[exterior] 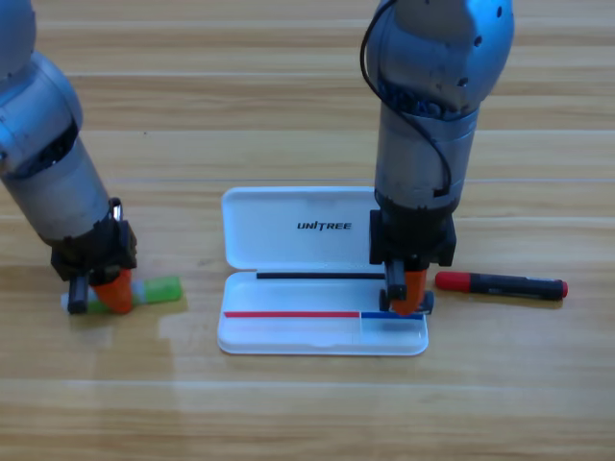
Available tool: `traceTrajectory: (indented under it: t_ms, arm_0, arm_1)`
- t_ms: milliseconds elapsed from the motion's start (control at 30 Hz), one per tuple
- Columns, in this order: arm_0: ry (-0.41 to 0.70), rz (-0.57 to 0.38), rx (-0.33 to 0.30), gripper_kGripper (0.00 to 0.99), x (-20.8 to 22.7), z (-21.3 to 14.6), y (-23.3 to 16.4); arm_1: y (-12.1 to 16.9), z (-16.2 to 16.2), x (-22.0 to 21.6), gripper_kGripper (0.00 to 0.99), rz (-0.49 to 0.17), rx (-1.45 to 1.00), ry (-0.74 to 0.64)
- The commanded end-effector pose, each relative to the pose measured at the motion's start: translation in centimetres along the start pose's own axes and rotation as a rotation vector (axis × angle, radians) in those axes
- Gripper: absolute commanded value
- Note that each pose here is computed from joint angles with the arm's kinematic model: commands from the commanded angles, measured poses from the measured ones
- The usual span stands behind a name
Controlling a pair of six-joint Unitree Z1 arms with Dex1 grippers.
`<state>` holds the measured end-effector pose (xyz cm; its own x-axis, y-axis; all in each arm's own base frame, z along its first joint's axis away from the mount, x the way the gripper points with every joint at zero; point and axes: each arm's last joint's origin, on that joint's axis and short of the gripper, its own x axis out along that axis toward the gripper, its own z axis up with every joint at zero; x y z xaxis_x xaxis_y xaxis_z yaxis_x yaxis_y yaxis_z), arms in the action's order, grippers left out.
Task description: Clean up eraser and pencils
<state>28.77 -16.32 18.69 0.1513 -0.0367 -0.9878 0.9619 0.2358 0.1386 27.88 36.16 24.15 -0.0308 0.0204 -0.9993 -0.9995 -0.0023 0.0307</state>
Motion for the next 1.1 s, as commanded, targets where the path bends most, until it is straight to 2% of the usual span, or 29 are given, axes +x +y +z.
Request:
traceTrajectory:
  t_ms: [33,500,1100]
  arm_0:
    - [0.040,-0.014,-0.014,0.000,-1.0,-1.2,-0.3]
    - [-0.008,0.063,-0.019,0.000,-10.2,-2.1,-0.6]
    - [-0.002,0.063,-0.039,0.000,-11.1,-2.5,-1.1]
  arm_1:
    - [0.9,1.7,3.3,0.000,0.038,-0.043,0.068]
    - [0.5,2.2,4.6,0.000,0.044,-0.043,0.079]
    - [0.1,2.5,5.1,0.006,0.033,-0.043,0.083]
